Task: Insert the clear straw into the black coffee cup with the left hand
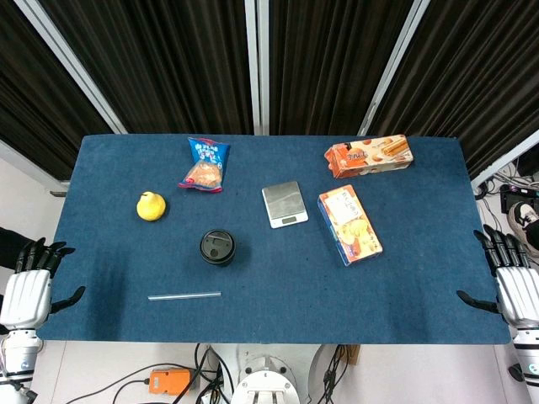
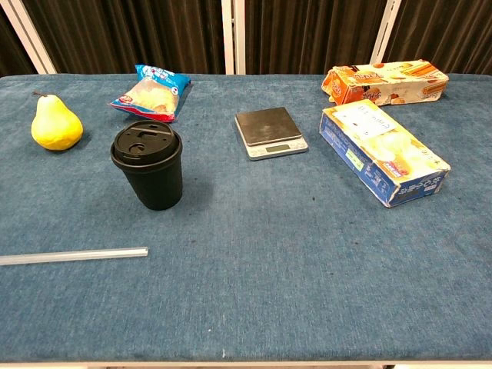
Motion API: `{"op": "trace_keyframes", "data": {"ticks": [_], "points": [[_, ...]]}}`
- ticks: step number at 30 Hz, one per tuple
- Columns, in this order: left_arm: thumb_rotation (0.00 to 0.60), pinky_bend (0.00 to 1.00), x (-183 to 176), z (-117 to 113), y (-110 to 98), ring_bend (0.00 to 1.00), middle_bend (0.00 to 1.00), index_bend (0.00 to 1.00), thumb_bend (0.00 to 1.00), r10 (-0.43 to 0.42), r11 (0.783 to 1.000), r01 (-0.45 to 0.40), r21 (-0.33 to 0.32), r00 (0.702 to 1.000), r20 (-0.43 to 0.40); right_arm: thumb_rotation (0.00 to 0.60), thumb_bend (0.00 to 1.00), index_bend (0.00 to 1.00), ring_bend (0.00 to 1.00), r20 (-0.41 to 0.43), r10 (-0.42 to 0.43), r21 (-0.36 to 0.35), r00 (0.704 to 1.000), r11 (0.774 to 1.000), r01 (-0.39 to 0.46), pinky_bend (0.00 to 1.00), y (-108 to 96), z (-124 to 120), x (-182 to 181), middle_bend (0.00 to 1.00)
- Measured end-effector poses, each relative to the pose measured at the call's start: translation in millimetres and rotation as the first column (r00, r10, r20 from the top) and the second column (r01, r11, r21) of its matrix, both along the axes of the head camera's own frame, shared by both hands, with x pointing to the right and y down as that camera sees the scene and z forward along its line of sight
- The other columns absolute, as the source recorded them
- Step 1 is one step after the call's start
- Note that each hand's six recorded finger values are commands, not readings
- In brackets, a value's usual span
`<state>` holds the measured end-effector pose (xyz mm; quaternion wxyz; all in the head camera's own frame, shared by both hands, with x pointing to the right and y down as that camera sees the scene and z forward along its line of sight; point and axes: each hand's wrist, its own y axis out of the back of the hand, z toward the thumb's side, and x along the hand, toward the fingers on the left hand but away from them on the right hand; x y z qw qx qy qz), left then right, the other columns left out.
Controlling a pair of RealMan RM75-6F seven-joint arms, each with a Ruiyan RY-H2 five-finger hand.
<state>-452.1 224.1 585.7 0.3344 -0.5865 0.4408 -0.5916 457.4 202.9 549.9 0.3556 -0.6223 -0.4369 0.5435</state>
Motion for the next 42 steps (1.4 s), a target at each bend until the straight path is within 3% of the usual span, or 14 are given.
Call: {"op": "trace_keyframes", "data": {"ticks": [7,13,16,20,23,27,36,42], "points": [[0.600,0.00,15.5,2.1,-5.4,0.03,0.17,0.23,0.13,0.036,0.999,-0.036,0.004,0.999,-0.026,0.600,0.12,0.00,0.00,-0.004,-0.002,-0.022,1.000,1.000,0.001,0.00,0.6,2.1,2.0,0.00],[0.600,0.00,57.1,13.8,-11.4,0.03,0.17,0.31,0.13,0.153,0.988,-0.154,-0.015,0.984,-0.088,0.600,0.11,0.00,0.00,-0.012,0.003,0.008,1.000,1.000,-0.003,0.00,0.9,-7.0,6.0,0.00],[0.600,0.00,85.4,26.9,-9.7,0.04,0.17,0.37,0.14,0.234,0.969,-0.242,-0.054,0.965,-0.121,0.600,0.12,0.00,0.00,-0.015,0.006,0.008,1.000,1.000,-0.006,0.00,2.4,-8.5,7.7,0.00],[0.600,0.00,131.0,47.8,-0.7,0.04,0.17,0.39,0.16,0.336,0.928,-0.357,-0.108,0.926,-0.173,0.600,0.11,0.00,0.00,-0.016,0.011,0.004,1.000,1.000,-0.011,0.00,4.2,-8.1,9.6,0.00],[0.600,0.00,158.1,59.4,8.3,0.04,0.17,0.41,0.17,0.372,0.905,-0.403,-0.135,0.904,-0.210,0.600,0.11,0.00,0.00,-0.017,0.017,-0.002,1.000,1.000,-0.017,0.00,5.0,-6.8,11.4,0.00],[0.600,0.00,179.0,70.7,16.0,0.04,0.17,0.42,0.18,0.383,0.893,-0.420,-0.159,0.897,-0.222,0.600,0.12,0.00,0.00,-0.016,0.018,-0.005,1.000,1.000,-0.018,0.00,4.9,-5.3,11.8,0.00],[0.600,0.00,193.9,94.1,21.8,0.04,0.19,0.45,0.19,0.342,0.905,-0.378,-0.193,0.919,-0.196,0.600,0.12,0.00,0.00,-0.009,0.022,-0.014,1.000,1.000,-0.022,0.00,3.7,-1.4,13.1,0.00],[0.600,0.00,197.1,106.3,24.7,0.03,0.19,0.48,0.23,0.357,0.899,-0.384,-0.209,0.921,-0.155,0.600,0.11,0.00,0.00,0.006,0.029,-0.024,1.000,0.999,-0.028,0.00,4.0,0.9,14.7,0.00]]}}
